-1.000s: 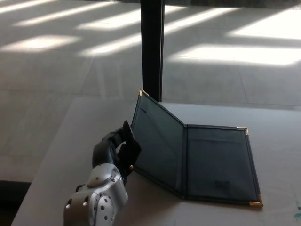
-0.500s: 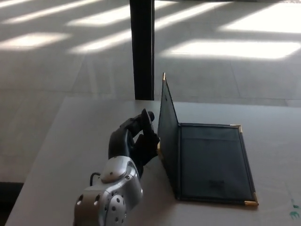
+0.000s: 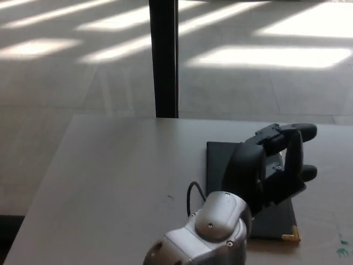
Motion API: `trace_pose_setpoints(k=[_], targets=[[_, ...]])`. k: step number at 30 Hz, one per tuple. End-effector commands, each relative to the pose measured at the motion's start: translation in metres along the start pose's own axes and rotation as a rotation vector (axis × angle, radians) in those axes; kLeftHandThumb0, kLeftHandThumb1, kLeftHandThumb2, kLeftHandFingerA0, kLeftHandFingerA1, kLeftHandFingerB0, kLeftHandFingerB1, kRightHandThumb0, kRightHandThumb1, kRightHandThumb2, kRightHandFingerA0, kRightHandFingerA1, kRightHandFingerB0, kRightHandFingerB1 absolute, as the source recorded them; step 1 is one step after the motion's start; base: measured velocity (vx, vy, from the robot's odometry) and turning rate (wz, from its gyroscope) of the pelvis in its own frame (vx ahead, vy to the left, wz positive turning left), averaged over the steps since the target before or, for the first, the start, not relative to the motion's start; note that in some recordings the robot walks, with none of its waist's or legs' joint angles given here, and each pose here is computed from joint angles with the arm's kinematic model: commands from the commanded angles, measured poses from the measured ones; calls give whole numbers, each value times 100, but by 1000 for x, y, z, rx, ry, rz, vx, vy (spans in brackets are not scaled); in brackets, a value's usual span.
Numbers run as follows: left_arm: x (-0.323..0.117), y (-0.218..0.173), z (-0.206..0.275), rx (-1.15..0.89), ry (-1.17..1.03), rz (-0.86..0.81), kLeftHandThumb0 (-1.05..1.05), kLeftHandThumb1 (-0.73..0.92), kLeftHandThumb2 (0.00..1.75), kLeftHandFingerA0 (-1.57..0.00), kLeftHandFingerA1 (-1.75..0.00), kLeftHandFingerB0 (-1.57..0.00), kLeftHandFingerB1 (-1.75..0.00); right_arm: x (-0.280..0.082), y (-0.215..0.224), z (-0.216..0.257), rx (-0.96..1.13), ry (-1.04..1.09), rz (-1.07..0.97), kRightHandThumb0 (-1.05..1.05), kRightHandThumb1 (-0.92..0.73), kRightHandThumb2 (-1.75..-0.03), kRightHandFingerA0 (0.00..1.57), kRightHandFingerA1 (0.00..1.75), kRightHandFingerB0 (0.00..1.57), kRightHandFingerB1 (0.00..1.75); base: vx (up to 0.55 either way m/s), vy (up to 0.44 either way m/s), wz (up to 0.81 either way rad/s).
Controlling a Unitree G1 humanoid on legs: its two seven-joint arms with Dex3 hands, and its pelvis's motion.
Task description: The robot uses its left hand to push the cover of the diary kept in the middle of the desk to close it
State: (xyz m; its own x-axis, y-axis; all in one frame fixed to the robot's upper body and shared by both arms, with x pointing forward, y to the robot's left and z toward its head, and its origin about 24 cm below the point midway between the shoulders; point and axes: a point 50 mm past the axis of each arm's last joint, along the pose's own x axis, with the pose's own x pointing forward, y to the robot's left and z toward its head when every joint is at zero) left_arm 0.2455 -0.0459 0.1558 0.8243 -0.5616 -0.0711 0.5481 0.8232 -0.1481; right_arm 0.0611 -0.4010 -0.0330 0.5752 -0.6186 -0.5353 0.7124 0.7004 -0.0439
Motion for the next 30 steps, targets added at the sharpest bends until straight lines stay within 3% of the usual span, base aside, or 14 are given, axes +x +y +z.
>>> trace_pose_setpoints(k=[1,2,3,4,5,8,11,12,16,18,21,22,24,30], targets=[[-7,-48,-42,131,119,-213,-88,78,116,-38,-67,-32,-60,-2,-5,1,-41,-2,-13,-94,-92,-73,63,97,64,77,0,0,0],[-5,-44,-49,154,141,-205,-87,79,118,-41,-68,-32,-59,0,-5,0,-30,11,-41,-94,-92,-68,67,95,69,76,0,0,0],[-2,-36,-58,184,162,-172,-95,82,94,-45,-70,-34,-58,0,-5,-1,-25,15,-40,-96,-69,-104,71,95,64,76,0,0,0],[1,-29,-63,207,169,-148,-87,78,117,-43,-70,-34,-62,-1,-5,-1,-25,13,-39,-94,-69,-104,69,93,63,75,0,0,0],[2,-25,-64,213,167,-138,-94,92,83,-40,-69,-32,-58,-1,-5,-1,-24,11,-36,-92,-92,-72,63,92,64,74,0,0,0],[6,-15,-62,231,157,-117,-87,79,122,-46,-74,-33,-61,-2,-5,-1,-18,5,-29,-92,-92,-71,62,94,63,74,0,0,0],[6,3,-50,227,115,-84,-92,92,85,-61,-85,-36,-55,-3,-4,-2,-23,1,-16,-93,-92,-71,63,99,62,77,0,0,0],[6,6,-49,219,101,-78,-89,92,81,-44,-78,-37,-55,-3,-4,-3,-18,6,-20,-93,-92,-72,63,99,64,77,0,0,0],[4,36,-29,164,19,23,-83,81,119,-38,-63,-34,-56,-3,-6,-8,-36,23,-30,-91,-92,-73,62,92,60,73,0,0,0],[3,44,-24,134,8,53,-88,92,86,-40,-57,-32,-48,-6,-7,-10,-36,18,-29,-93,-92,-72,64,95,63,75,0,0,0],[-1,65,-12,103,-28,123,-86,92,84,-42,-53,-33,-48,-6,-8,-11,-32,18,-19,-94,-92,-73,63,99,60,77,0,0,0],[-3,75,-6,107,-55,169,-82,83,119,-42,-59,-33,-55,-6,-9,-12,-37,16,-19,-94,-92,-72,64,98,60,75,0,0,0],[-6,87,-1,92,-79,203,-87,92,87,-42,-52,-30,-46,-6,-10,-12,-57,12,-16,-92,-92,-73,62,94,60,74,0,0,0],[-29,138,31,-57,-215,381,-91,92,87,-48,-53,-37,-49,-5,-5,-10,-33,12,-21,-93,-92,-72,64,94,63,74,0,0,0]])
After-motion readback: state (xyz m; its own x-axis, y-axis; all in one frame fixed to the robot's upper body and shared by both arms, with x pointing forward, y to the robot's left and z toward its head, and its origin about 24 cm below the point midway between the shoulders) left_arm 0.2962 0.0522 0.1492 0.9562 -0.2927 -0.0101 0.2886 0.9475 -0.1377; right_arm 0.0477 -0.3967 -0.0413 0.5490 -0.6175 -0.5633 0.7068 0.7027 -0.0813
